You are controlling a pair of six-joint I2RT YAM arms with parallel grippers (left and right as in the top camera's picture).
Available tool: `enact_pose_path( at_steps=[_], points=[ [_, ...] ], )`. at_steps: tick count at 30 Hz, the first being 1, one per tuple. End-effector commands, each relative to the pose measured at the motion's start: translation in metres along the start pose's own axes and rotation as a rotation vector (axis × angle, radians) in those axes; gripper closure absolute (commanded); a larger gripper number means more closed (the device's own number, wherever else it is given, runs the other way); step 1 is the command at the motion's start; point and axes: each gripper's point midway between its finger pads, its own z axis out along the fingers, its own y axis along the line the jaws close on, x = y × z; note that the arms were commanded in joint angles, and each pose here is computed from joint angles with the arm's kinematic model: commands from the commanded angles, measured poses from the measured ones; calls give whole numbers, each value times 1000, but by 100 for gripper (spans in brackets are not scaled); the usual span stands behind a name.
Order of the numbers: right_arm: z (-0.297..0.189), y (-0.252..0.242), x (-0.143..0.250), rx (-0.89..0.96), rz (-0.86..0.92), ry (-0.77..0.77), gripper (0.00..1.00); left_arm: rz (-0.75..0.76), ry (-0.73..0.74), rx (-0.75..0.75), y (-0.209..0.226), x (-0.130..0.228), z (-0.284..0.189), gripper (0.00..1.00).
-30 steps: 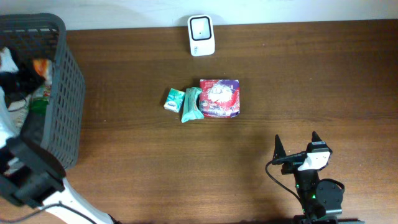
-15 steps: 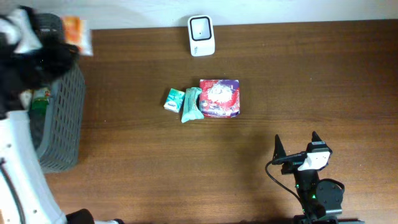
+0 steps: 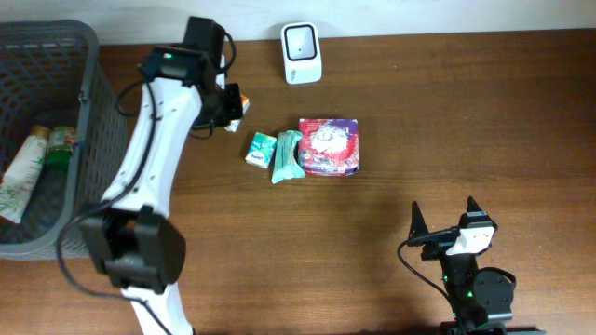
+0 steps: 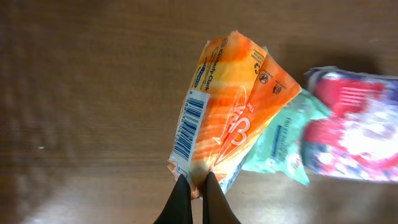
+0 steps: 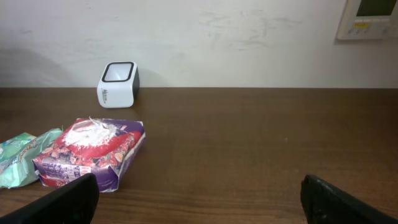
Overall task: Scan the item barcode
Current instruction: 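Carry the orange tissue pack to the scanner and release it beside the teal pack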
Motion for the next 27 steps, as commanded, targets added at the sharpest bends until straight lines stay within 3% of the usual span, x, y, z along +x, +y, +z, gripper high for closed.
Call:
enact_pose_path(
  at_steps=[1, 9, 13, 16, 18, 19, 23, 24, 27],
  points=[
    [0, -1, 3, 6, 11, 5, 2, -76, 93, -58, 6, 8, 49, 100],
    [0, -1, 3, 6, 11, 5, 2, -77, 224, -99, 11, 27, 108, 96],
    [0, -1, 3, 6, 11, 5, 1, -75, 238, -83, 7, 30, 107, 70],
    [0, -1, 3, 6, 11, 5, 2, -45, 258, -14, -5, 30, 100, 66],
    [0, -1, 3, 5, 10, 5, 1, -21, 244, 15, -11, 21, 82, 50],
    [0, -1, 3, 6, 11, 5, 1, -11, 233, 20, -12, 17, 73, 28],
    [0, -1, 3, 6, 11, 5, 1, 41, 115, 57, -22, -14, 0, 23],
    [0, -1, 3, 5, 10, 5, 2, 44, 67, 70, -24, -21, -25, 9],
    [0, -1, 3, 6, 11, 5, 2, 158, -70, 96, -26, -34, -80, 1]
  ],
)
